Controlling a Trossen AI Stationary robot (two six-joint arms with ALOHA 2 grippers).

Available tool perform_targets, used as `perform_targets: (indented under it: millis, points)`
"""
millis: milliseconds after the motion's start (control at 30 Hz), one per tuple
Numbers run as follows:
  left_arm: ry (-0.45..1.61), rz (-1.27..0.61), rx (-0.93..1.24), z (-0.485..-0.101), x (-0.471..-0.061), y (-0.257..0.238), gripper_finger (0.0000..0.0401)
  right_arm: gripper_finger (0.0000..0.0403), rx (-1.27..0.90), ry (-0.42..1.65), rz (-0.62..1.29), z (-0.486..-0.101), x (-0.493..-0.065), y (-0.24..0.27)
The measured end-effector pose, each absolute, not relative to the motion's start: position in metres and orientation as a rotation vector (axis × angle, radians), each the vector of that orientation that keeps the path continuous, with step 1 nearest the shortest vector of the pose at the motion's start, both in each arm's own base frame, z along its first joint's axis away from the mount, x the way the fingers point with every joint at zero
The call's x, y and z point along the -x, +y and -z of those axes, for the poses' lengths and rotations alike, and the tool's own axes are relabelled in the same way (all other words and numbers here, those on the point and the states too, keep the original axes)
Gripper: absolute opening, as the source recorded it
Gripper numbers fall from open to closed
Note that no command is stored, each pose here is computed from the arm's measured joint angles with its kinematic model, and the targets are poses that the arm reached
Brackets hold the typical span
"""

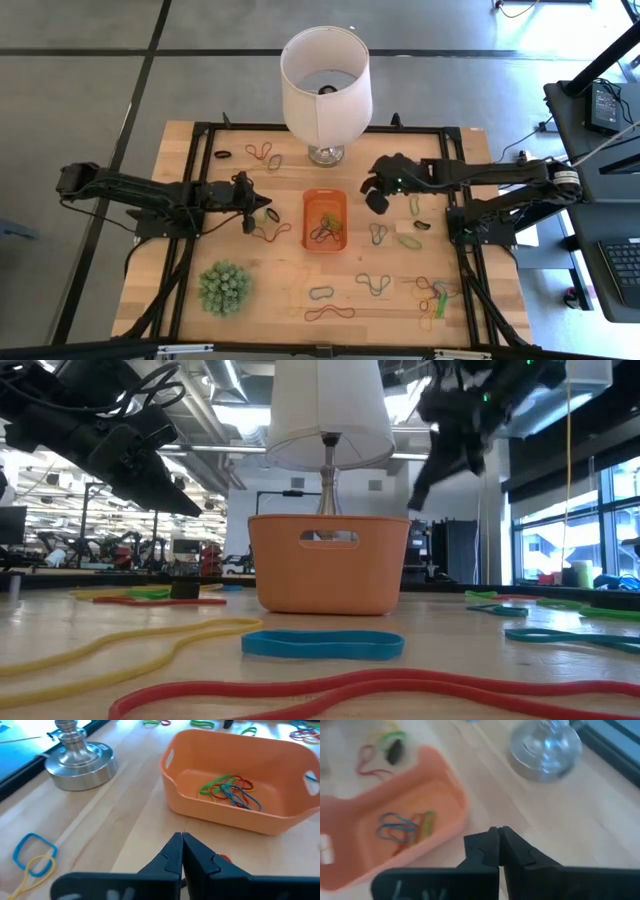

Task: Pick and place rubber bands into bin
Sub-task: Put the black rubber band into the orange bin

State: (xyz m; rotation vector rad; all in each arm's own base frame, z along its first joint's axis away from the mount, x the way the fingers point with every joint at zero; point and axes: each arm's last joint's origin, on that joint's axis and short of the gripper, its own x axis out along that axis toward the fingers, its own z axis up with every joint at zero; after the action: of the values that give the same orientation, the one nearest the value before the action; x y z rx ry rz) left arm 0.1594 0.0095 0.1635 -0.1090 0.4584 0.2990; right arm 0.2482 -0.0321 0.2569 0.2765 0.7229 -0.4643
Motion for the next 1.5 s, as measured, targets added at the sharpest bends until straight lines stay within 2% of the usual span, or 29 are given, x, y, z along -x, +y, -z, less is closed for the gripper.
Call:
perform_targets:
  millis: [233,400,567,833,1500]
  points:
    - [0.46,-0.325,0.025,-0.164,-0.159,0.011,0.0006,0.0002,-0.182,0.675,0.349,-0.288,-0.289,-0.013]
    - [0.41,-0.262,0.039,-0.169,-0.162,0.009,0.0005,0.0002,-0.103,0.743,0.286,-0.287,-0.329,-0.005]
    - [0.363,-0.163,0.041,-0.173,-0.165,0.006,0.0008,0.0002,-0.099,0.89,0.184,-0.266,-0.366,-0.002]
    - [0.361,-0.126,0.048,-0.174,-0.165,0.005,0.0004,0.0003,-0.07,1.13,0.134,-0.224,-0.404,0.0]
    - [0.357,-0.128,0.048,-0.174,-0.165,0.005,0.0008,0.0009,-0.129,1.261,0.054,-0.152,-0.432,0.002]
